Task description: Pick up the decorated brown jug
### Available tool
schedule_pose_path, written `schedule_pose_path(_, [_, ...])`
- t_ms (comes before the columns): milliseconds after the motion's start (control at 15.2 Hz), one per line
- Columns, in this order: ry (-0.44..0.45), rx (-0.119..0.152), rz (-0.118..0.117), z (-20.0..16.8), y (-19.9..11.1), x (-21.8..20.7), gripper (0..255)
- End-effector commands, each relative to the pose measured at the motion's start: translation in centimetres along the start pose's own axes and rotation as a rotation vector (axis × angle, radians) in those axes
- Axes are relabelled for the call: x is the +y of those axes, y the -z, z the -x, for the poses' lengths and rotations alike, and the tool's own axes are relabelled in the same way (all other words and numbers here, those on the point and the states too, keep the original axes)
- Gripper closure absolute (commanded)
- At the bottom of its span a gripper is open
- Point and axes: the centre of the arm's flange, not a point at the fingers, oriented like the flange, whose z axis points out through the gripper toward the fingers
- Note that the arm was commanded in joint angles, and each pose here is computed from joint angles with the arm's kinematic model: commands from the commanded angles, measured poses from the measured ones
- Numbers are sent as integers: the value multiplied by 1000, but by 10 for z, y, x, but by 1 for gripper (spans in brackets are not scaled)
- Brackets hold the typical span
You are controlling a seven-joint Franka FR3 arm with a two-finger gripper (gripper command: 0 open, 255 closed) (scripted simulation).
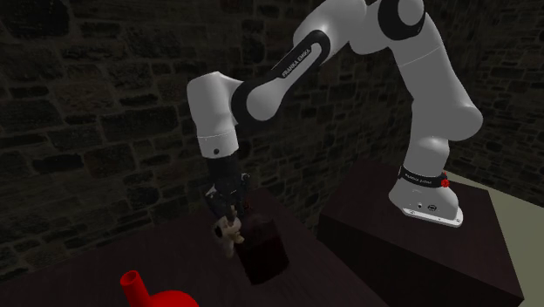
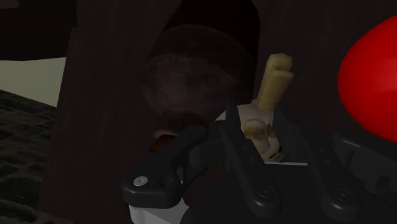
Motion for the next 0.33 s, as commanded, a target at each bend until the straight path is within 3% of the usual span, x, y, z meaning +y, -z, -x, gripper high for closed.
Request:
schedule_pose_path(0, [0, 2, -2, 1, 12, -1, 255])
schedule_pose_path(264, [0, 2, -2, 4, 23, -2, 255])
